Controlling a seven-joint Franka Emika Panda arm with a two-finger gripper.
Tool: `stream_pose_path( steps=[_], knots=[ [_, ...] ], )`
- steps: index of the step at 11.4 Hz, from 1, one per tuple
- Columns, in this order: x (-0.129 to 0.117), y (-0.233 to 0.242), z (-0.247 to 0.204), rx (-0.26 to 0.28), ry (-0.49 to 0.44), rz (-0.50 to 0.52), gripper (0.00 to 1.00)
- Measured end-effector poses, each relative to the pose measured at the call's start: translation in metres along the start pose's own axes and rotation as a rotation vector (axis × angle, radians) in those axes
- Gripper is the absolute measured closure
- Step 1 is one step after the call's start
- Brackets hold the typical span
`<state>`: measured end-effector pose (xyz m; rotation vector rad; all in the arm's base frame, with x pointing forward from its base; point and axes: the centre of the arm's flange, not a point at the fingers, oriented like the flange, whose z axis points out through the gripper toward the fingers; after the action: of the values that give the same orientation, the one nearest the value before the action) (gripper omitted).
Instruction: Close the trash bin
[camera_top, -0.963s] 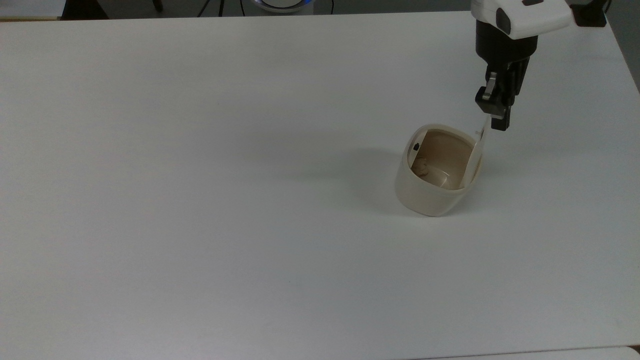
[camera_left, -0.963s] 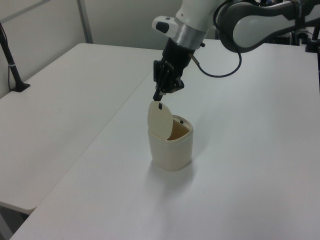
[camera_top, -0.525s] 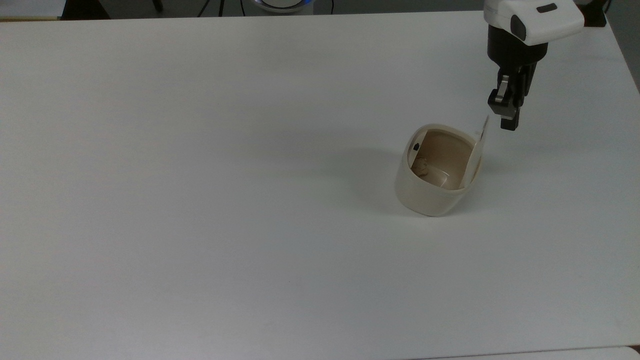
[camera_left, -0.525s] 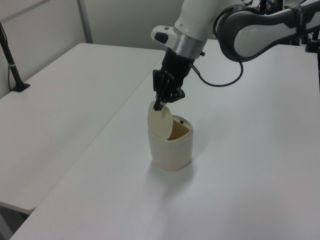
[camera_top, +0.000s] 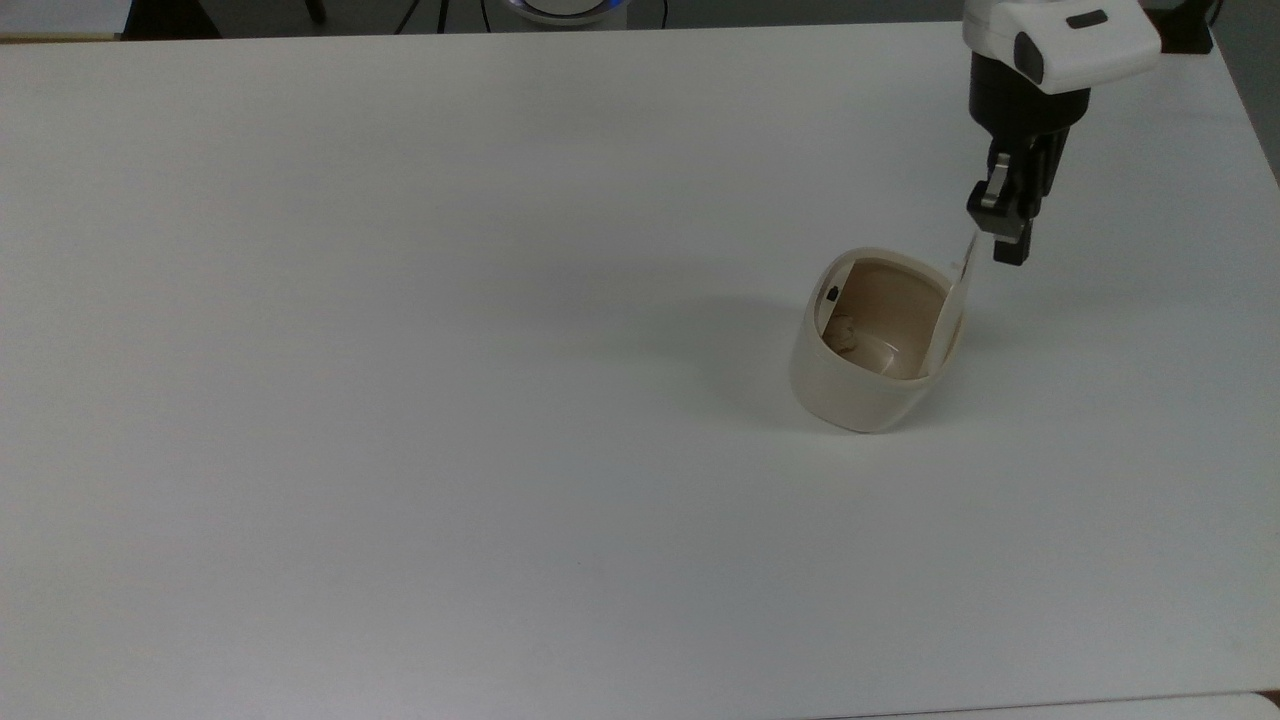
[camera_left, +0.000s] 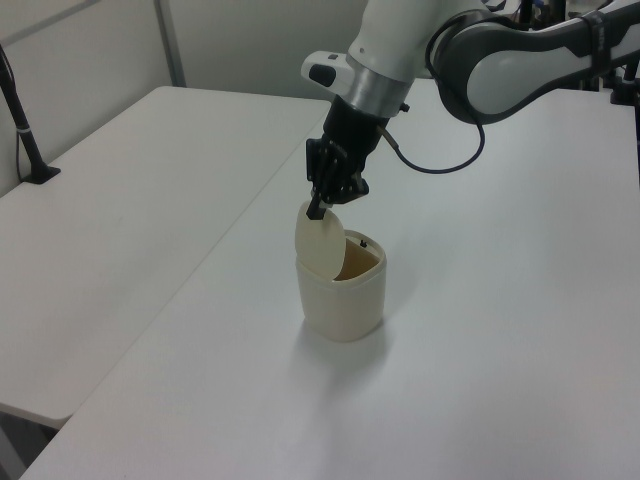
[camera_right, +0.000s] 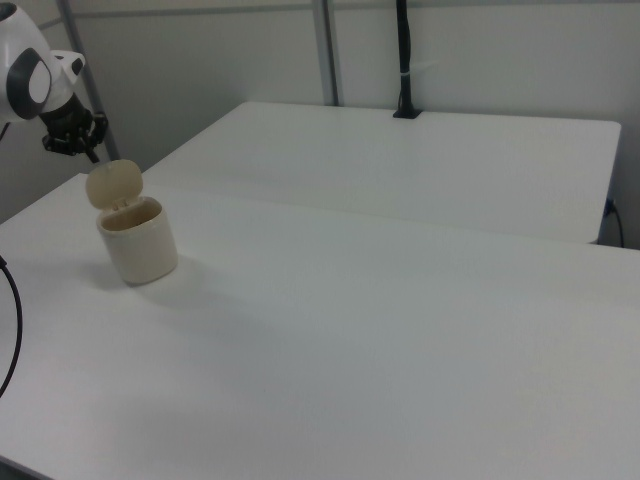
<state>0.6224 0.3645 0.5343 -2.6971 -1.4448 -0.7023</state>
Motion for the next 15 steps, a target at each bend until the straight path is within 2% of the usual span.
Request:
stream_pose_path(
  steps=[1, 4, 7, 11, 15],
  knots=[
    [-0.007, 0.012, 0.001, -0.021, -0.021, 0.003, 1.0],
    [-0.032, 0.038, 0.012, -0.019, -0.1, 0.028, 1.0],
    [-0.056, 0.046, 0.029, 0.029, -0.195, -0.013, 1.0],
    [-0.081, 0.03, 0.074, 0.078, -0.292, -0.047, 1.0],
    [-0.08, 0.027, 0.077, 0.065, -0.305, -0.072, 1.0]
  ],
)
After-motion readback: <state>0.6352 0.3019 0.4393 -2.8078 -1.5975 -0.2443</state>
